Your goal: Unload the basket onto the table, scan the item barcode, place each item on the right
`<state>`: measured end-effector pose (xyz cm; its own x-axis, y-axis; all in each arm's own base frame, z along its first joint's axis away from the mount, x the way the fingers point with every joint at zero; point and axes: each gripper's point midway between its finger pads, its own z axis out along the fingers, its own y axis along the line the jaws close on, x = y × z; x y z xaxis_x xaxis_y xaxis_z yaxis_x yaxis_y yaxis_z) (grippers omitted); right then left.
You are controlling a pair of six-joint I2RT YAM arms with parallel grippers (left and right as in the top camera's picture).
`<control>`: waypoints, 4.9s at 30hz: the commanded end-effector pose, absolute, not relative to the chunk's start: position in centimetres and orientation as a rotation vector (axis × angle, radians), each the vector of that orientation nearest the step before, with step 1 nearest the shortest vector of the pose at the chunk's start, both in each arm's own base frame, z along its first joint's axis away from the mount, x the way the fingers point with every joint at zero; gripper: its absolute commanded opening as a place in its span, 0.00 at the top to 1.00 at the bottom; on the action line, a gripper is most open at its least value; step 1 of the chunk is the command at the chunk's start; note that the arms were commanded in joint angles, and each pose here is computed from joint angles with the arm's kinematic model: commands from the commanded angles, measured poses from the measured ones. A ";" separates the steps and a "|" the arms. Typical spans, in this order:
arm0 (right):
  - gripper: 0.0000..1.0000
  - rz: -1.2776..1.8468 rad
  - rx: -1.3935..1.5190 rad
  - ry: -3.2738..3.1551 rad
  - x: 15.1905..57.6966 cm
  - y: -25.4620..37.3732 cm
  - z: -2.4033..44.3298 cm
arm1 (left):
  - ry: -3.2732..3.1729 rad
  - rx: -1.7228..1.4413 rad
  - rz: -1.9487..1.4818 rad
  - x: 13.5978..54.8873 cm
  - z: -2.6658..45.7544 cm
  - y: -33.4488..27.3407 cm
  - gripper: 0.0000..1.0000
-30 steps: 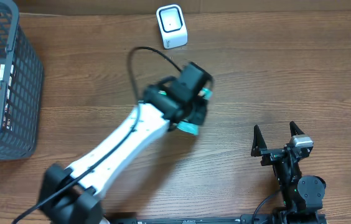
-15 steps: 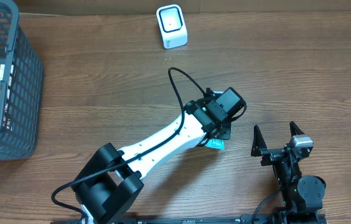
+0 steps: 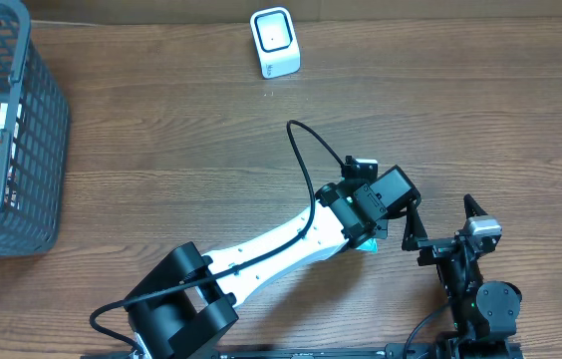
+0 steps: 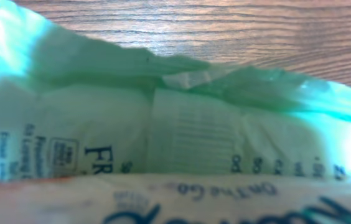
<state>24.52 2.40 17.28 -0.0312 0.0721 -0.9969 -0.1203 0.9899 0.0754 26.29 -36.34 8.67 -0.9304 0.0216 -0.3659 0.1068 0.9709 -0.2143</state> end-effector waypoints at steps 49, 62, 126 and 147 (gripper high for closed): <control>0.00 0.143 -0.033 1.593 24.5 2.2 17.0 | 2.725 0.228 -0.220 27.7 13.6 -36.0 0.00; 0.00 0.143 -0.033 1.593 24.5 2.2 17.0 | 2.711 0.355 -0.187 27.9 13.6 -35.7 0.18; 0.00 0.143 -0.033 1.593 24.5 2.2 17.0 | 2.897 0.388 -0.287 26.4 12.5 -34.3 0.00; 0.00 0.143 -0.033 1.593 24.5 2.2 17.0 | 2.958 0.409 -0.333 25.1 12.4 -34.5 0.50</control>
